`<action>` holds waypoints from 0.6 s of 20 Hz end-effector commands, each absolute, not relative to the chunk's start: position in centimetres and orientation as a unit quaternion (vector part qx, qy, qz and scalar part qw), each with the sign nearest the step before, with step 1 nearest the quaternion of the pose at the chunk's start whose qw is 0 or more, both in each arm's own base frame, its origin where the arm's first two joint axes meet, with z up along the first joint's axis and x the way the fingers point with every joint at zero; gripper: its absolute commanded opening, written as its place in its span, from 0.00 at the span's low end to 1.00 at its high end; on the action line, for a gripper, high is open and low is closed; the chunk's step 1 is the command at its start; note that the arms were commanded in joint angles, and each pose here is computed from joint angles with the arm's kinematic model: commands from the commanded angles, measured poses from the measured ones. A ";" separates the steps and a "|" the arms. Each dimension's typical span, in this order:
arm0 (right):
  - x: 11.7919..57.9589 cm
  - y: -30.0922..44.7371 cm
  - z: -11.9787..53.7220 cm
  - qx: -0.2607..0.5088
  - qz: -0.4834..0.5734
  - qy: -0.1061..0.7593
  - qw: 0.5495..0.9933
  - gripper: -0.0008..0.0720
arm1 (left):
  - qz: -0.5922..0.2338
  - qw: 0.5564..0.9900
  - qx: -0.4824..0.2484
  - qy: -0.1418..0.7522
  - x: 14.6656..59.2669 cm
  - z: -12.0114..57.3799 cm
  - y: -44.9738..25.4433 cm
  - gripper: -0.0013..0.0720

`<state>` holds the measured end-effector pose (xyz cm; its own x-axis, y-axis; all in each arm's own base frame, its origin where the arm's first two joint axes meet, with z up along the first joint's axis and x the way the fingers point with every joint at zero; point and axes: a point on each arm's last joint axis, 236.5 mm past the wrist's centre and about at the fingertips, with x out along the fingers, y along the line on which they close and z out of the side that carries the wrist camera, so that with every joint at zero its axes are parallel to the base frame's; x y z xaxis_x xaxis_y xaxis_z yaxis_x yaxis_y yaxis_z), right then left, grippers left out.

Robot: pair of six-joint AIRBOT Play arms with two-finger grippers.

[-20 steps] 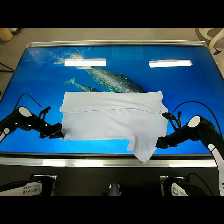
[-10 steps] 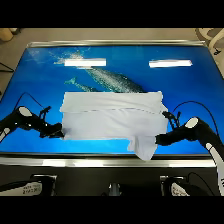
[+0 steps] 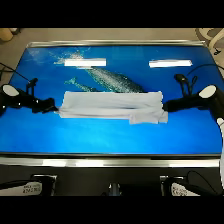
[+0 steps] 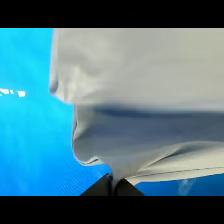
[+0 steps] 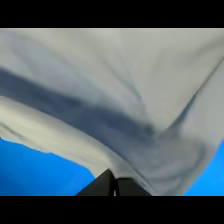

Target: Fold the shirts.

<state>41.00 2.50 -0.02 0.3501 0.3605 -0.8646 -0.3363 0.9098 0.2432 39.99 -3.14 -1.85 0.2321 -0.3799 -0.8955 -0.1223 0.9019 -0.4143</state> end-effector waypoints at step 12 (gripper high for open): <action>52.8 4.5 -6.5 0.030 0.203 0.487 0.849 0.27 | -0.068 0.713 -0.297 0.632 50.5 -8.6 -4.2 0.62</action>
<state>52.24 4.30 -5.69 0.4387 0.3817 -0.8135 -0.3089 0.9142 0.2623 49.94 -3.87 -7.68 0.1995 -0.4509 -0.8700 -0.2454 0.8366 -0.4898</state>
